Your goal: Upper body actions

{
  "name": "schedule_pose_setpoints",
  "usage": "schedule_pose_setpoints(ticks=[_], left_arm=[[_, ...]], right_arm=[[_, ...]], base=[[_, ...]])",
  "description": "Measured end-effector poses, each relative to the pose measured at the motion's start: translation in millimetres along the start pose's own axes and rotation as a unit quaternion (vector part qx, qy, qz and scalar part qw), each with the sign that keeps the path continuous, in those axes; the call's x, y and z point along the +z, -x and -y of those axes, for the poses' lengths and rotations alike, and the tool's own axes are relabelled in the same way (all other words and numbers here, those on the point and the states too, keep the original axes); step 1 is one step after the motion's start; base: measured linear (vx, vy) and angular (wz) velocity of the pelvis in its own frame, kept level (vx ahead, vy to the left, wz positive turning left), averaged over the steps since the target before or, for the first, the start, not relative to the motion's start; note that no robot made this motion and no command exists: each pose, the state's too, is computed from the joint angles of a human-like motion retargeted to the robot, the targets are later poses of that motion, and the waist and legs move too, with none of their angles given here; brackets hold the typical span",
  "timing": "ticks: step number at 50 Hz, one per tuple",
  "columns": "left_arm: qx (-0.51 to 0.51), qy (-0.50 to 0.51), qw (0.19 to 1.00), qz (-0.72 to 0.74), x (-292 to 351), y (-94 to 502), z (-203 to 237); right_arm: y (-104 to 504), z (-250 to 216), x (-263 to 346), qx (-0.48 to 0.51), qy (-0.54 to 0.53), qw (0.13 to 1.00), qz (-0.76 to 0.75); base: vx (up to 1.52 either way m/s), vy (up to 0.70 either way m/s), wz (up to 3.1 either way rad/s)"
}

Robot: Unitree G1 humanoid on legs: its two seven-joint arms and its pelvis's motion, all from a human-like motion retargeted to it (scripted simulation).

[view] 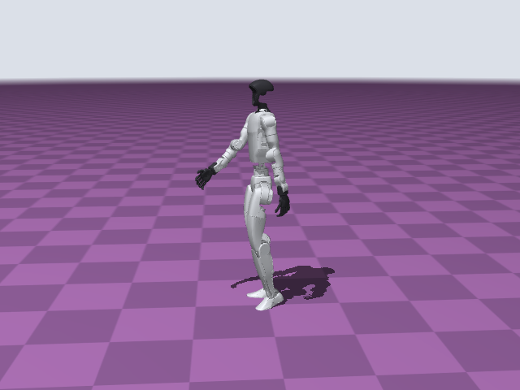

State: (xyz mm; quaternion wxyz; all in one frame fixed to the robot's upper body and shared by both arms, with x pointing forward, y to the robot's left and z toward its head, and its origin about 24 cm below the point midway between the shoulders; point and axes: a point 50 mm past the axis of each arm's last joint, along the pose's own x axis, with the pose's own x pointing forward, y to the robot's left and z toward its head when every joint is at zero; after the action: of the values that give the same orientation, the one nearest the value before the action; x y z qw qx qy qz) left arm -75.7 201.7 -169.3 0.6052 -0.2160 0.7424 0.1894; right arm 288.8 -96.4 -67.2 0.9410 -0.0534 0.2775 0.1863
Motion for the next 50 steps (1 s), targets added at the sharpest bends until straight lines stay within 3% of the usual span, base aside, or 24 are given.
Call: schedule_pose_setpoints(ticks=[10, 15, 19, 22, 26, 30, 33, 37, 41, 50], left_arm=[[-0.041, -0.066, 0.995, 0.060, 42, 1, 42], [-0.061, -0.124, 0.985, 0.104, 71, 8, 57], [-0.079, -0.146, 0.967, 0.194, 137, 32, 99], [-0.113, -0.169, 0.925, 0.320, 210, 82, 157], [-0.125, -0.183, 0.826, 0.518, 295, 193, 217], [-0.127, -0.169, 0.729, 0.651, 329, 289, 244], [-0.141, -0.176, 0.690, 0.688, 331, 322, 260], [-0.140, -0.178, 0.675, 0.702, 330, 338, 270], [-0.115, -0.182, 0.687, 0.694, 331, 322, 260], [-0.128, -0.157, 0.816, 0.542, 291, 188, 216]], right_arm=[[69, 31, -128, -0.028, 0.062, 0.983, -0.171], [136, 14, -209, -0.042, -0.011, 0.946, -0.322], [188, -5, -251, -0.018, -0.008, 0.905, -0.425], [236, -6, -275, -0.006, 0.021, 0.859, -0.511], [329, -10, -304, -0.014, 0.020, 0.753, -0.658], [416, -25, -311, -0.056, -0.045, 0.648, -0.758], [450, -40, -310, -0.111, -0.116, 0.609, -0.777], [439, -43, -312, -0.160, -0.160, 0.626, -0.746], [387, -26, -312, -0.127, -0.128, 0.693, -0.698], [233, 4, -274, -0.068, -0.057, 0.854, -0.512]], base=[[0.17, 0.25, 0.65], [0.19, 0.25, -0.02], [-0.03, 0.26, 0.11], [-0.25, 0.39, 0.68], [-0.10, 0.29, 1.42], [0.11, 0.16, 0.75], [0.11, 0.01, -0.01], [-0.04, -0.03, -0.40], [-0.08, -0.08, -0.79], [-0.06, -0.06, -0.68]])
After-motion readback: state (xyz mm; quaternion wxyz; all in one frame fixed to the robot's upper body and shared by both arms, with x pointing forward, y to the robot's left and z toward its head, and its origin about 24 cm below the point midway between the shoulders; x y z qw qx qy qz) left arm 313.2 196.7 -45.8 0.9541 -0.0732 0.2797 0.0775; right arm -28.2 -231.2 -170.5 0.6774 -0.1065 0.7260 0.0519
